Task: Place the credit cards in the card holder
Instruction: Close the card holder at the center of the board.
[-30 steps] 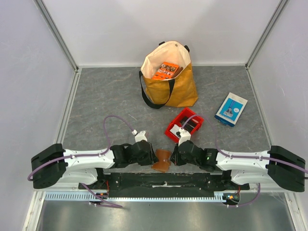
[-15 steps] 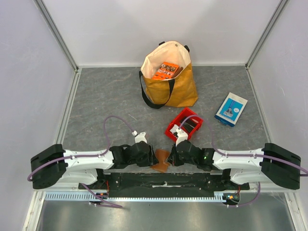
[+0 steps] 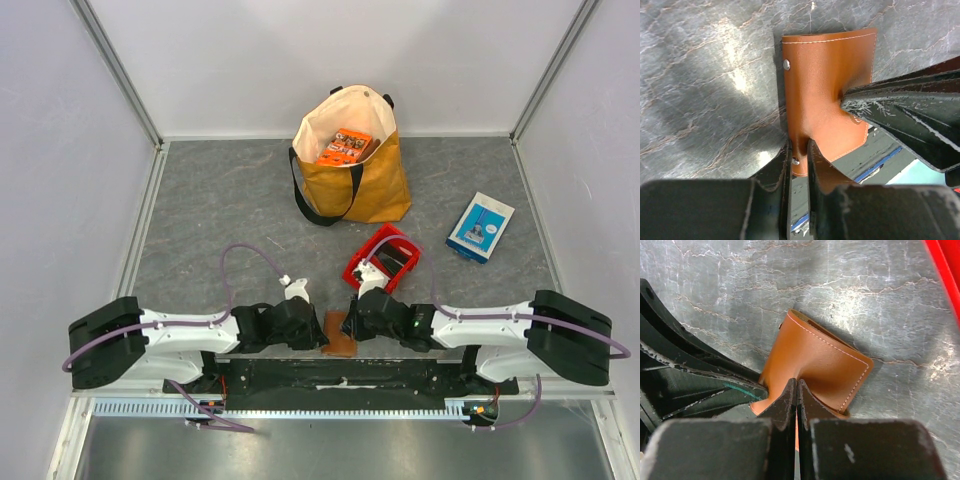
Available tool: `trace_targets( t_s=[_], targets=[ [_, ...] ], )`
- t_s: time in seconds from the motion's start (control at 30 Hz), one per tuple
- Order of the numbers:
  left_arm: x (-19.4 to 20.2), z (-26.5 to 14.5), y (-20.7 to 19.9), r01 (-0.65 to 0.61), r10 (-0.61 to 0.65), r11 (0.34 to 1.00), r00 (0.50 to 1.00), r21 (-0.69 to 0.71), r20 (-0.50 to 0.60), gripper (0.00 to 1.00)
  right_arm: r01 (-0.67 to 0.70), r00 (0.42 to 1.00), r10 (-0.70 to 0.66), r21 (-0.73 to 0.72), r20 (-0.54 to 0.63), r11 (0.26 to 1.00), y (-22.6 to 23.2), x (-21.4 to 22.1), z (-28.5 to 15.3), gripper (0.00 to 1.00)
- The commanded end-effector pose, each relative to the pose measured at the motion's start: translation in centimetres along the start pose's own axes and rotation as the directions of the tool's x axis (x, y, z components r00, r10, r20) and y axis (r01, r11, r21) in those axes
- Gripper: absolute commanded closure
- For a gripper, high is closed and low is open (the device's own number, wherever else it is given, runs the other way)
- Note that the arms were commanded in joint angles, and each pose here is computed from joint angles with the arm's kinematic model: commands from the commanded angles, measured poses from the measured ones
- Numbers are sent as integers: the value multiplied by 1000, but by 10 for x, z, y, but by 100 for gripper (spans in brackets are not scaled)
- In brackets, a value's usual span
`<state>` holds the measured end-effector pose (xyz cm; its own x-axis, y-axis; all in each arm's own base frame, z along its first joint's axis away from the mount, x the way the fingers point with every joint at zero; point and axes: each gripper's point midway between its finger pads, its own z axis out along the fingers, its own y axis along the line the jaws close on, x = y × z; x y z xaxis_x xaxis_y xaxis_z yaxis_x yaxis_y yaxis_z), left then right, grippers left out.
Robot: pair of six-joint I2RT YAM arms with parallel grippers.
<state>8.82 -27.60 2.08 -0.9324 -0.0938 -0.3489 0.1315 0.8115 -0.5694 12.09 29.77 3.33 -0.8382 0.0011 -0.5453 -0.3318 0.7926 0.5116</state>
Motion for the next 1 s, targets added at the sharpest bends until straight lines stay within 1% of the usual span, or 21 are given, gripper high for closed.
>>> trace_targets(
  t_s=[0.0,0.07,0.2,0.27,0.3,0.37,0.47,0.53,0.67,0.97],
  targets=[
    [11,5,15,22,-23,998,999,-57,-23,85,22,1000,-22,16,15,1000,2,-7,1,100],
    [11,5,16,30,-31,997,999,-71,-23,86,28,999,-29,24,40,999,2,-15,-5,100],
    [9,3,23,43,-44,993,999,-111,-13,85,45,992,-49,37,119,998,0,-38,-29,96],
    [7,2,22,48,-49,993,999,-109,0,79,33,989,-40,53,139,998,-6,-42,-41,95],
    [5,0,21,50,-49,993,999,-103,10,74,28,989,-35,54,141,998,-8,-42,-46,95],
    [0,-3,18,51,-49,994,998,-92,30,69,8,994,-16,77,111,997,-18,-32,-51,95],
    [-10,-10,6,40,-37,998,997,-51,70,60,-20,999,19,37,47,999,-17,-14,-50,96],
    [-15,-12,-2,24,-22,999,996,-30,85,55,-34,999,33,37,24,999,-20,-7,-47,97],
    [-21,-9,-16,-10,10,1000,996,-7,91,51,-52,999,52,6,13,999,-15,-3,-43,98],
    [-16,9,-23,-53,54,998,998,-24,44,49,-61,998,60,-9,-3,998,-9,0,-27,98]
  ],
)
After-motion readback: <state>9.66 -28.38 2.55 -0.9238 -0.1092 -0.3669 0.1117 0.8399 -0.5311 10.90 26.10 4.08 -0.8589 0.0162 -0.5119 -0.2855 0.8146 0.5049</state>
